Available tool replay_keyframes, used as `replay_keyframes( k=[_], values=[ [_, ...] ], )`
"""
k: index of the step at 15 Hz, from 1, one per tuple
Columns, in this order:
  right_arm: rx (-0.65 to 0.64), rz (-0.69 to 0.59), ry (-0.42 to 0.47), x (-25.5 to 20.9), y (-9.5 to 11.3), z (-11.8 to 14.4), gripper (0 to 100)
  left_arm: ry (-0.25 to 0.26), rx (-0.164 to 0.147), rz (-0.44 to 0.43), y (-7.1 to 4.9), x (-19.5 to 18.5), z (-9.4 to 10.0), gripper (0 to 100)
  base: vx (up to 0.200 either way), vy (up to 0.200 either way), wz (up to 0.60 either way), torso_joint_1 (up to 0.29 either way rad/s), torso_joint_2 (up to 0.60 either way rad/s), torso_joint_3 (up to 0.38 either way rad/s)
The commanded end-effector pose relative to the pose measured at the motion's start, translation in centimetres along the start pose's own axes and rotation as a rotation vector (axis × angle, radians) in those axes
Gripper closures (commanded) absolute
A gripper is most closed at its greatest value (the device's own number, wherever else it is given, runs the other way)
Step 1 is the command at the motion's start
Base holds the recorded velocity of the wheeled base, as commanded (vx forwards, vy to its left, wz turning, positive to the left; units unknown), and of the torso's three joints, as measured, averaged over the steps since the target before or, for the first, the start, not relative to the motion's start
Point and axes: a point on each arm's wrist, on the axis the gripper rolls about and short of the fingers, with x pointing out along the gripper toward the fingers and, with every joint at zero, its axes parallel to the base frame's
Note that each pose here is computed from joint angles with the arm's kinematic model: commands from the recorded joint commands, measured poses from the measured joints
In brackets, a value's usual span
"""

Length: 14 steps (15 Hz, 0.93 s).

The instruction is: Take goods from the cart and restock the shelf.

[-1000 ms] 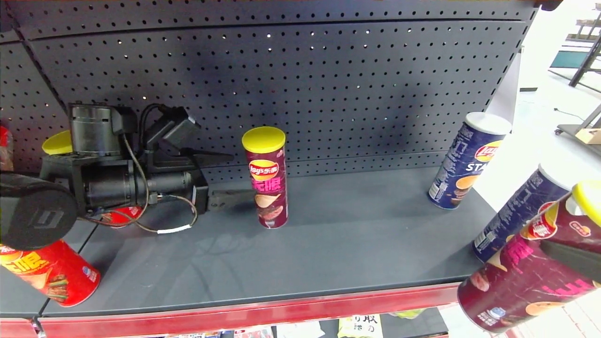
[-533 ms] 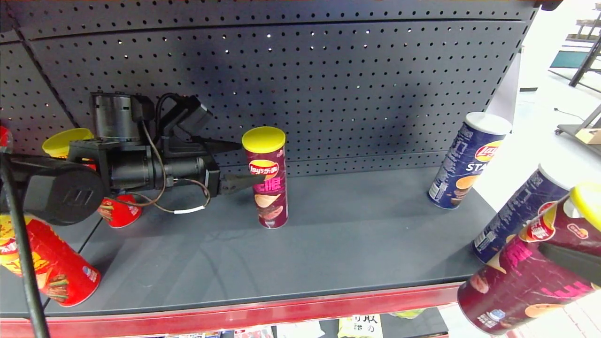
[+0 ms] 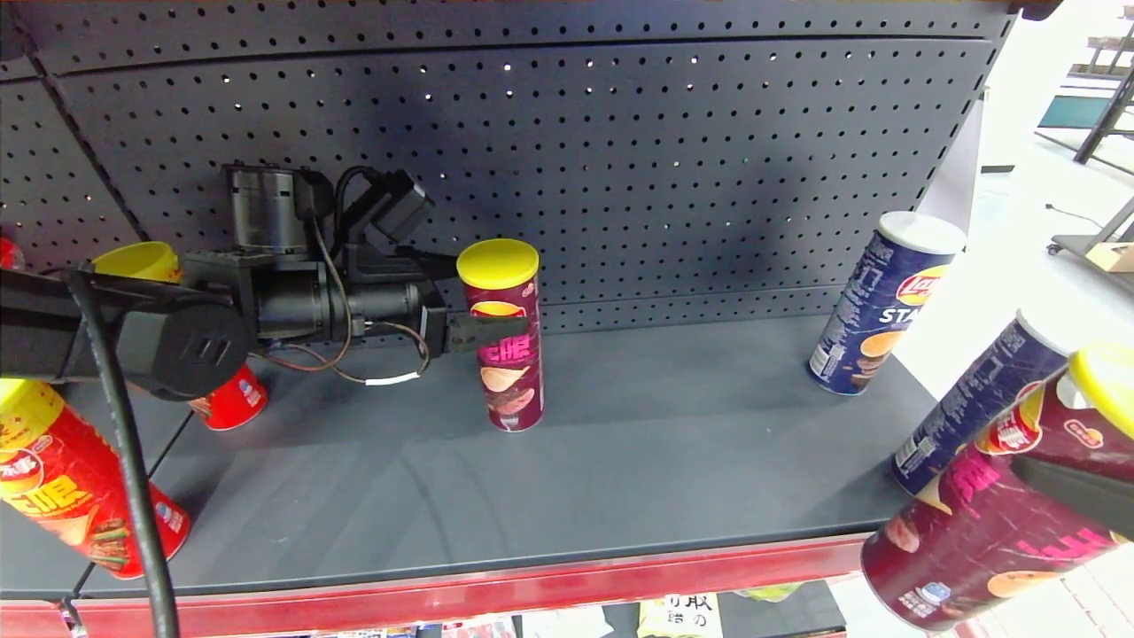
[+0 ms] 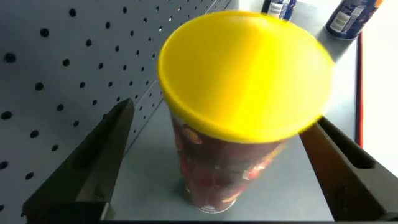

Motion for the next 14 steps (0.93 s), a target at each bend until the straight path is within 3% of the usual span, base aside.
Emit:
replay_keyframes(
  k=[1,2,3,5,8,10,13,14],
  values=[
    [0.001,0.001,0.003,0.1,-0.1,0.0,100,0.009,-0.007,-0.004,0.2,0.5,-0.5,0,0.000,0.000,0.00,0.000,0.00,0.000],
    [0.001,0.001,0.003,0.1,-0.1,0.0,100,0.014,-0.010,-0.009,0.2,0.7,-0.8,0,0.000,0.000,0.00,0.000,0.00,0.000],
    [0.003,0.001,0.006,0.1,-0.1,-0.1,100,0.011,-0.007,-0.016,0.1,0.9,-0.7,100,0.000,0.000,0.00,0.000,0.00,0.000],
    [0.005,0.002,0.012,0.3,-0.1,-0.1,100,0.002,-0.010,-0.024,-0.1,1.3,-0.5,100,0.000,0.000,0.00,0.000,0.00,0.000],
    [0.006,0.002,0.014,0.4,-0.2,0.0,100,-0.002,-0.053,-0.027,-0.6,1.2,-0.2,100,0.000,0.000,0.00,0.000,0.00,0.000],
    [0.008,0.003,0.017,0.5,-0.2,-0.1,100,-0.007,-0.052,-0.025,-1.1,0.6,0.3,100,0.000,0.000,0.00,0.000,0.00,0.000],
    [0.008,0.003,0.019,0.5,-0.2,0.0,100,-0.009,-0.058,-0.044,-3.4,-0.9,0.9,100,0.000,0.000,0.00,0.000,0.00,0.000],
    [0.008,0.003,0.019,0.5,-0.2,0.0,100,-0.009,-0.058,-0.044,-3.4,-0.9,0.9,100,0.000,0.000,0.00,0.000,0.00,0.000]
  ],
)
